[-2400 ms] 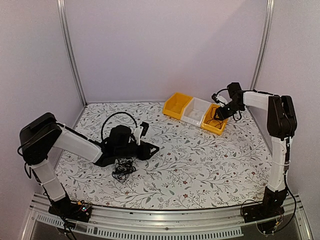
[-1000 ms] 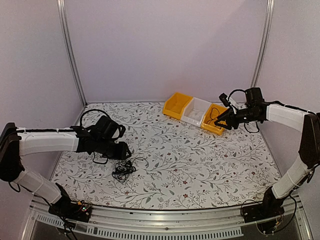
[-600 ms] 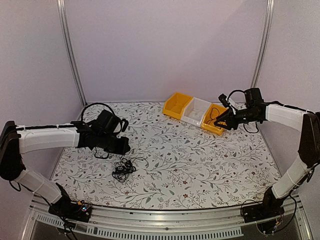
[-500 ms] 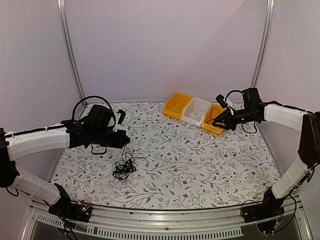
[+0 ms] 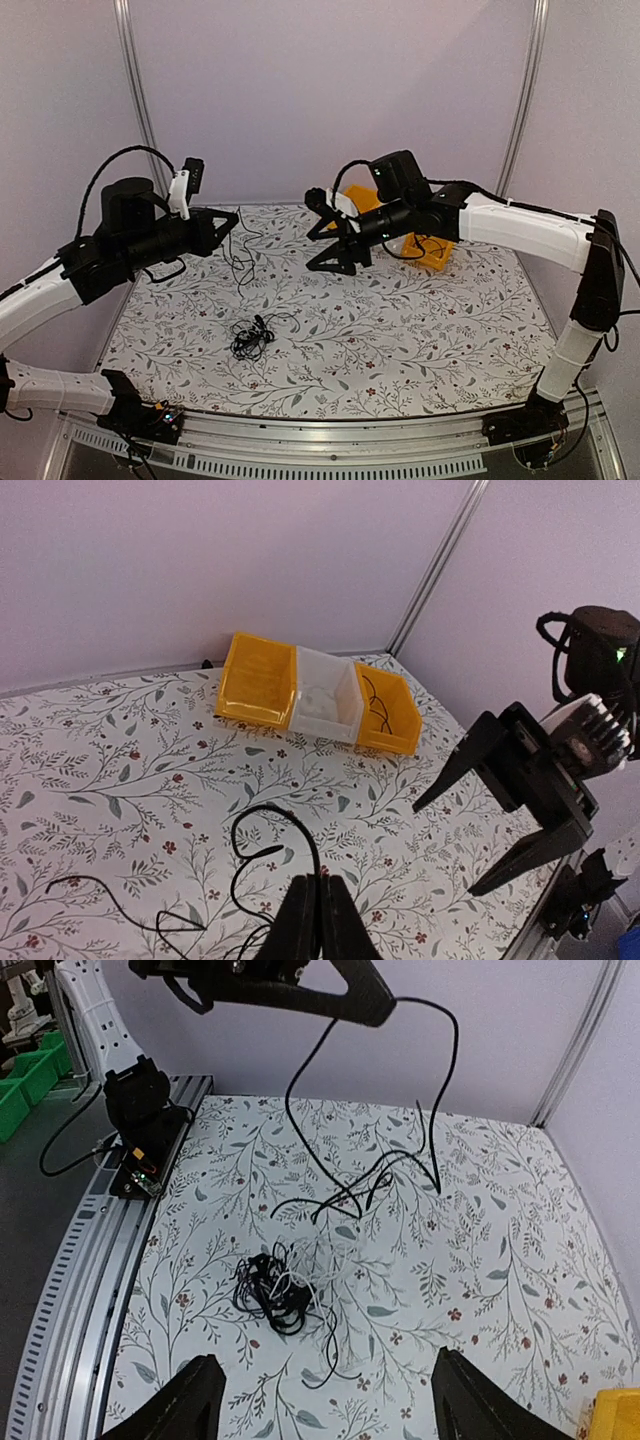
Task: Untangle the cables
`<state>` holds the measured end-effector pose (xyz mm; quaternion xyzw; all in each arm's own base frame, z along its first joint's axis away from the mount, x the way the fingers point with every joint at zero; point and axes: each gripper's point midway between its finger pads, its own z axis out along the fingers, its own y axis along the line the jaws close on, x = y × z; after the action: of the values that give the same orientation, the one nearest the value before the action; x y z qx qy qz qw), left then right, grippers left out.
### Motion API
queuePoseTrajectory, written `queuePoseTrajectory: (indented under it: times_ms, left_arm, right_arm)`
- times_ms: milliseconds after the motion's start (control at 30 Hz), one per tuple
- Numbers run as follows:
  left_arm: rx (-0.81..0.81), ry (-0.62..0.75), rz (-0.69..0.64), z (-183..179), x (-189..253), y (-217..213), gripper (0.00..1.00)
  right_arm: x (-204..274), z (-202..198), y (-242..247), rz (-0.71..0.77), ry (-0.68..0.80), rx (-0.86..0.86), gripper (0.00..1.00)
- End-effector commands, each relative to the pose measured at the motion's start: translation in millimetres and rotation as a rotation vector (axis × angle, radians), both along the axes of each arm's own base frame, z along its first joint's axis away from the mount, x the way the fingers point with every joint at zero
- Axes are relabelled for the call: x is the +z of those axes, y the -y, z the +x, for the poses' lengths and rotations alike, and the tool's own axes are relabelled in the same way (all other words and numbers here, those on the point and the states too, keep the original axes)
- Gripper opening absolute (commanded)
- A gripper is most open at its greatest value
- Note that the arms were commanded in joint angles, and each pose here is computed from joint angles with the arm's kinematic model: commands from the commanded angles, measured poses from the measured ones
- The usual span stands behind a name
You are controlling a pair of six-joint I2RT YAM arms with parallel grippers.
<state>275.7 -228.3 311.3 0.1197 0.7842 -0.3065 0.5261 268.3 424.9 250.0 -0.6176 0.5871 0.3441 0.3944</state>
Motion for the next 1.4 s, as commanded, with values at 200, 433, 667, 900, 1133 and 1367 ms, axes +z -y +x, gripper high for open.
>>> queuePoseTrajectory:
  times_ms: [200,433,667,900,1133,1367]
  left_arm:
    - [-0.063,0.027,-0.120,-7.6,42.8,9.0,0.00]
    - [-0.159,-0.014,-0.115,-15.5,29.6,27.9,0.00]
    - [-0.188,-0.013,-0.111,-17.7,25.4,36.5,0.00]
    - [-0.181,-0.019,-0.095,-18.1,17.8,36.1,0.00]
    - [-0.113,-0.087,-0.013,-7.3,-37.3,30.0,0.00]
    - [-0.090,-0.146,0.060,6.8,-101.6,35.4,0.10]
  right_arm:
    - [30.4,37.7,-86.1,0.118,-0.108,-0.141,0.81]
    - [16.9,42.0,-86.0,0.104,-0.130,-0.172,0.76]
    - [20.1,24.3,-88.0,0.127,-0.197,-0.090,0.46]
    - [17.3,31.5,-78.8,0.120,-0.191,-0.108,0.00]
    - [56.7,66.9,-12.5,0.166,-0.097,-0.234,0.00]
    - [106.5,119.4,88.1,0.226,-0.022,-0.427,0.00]
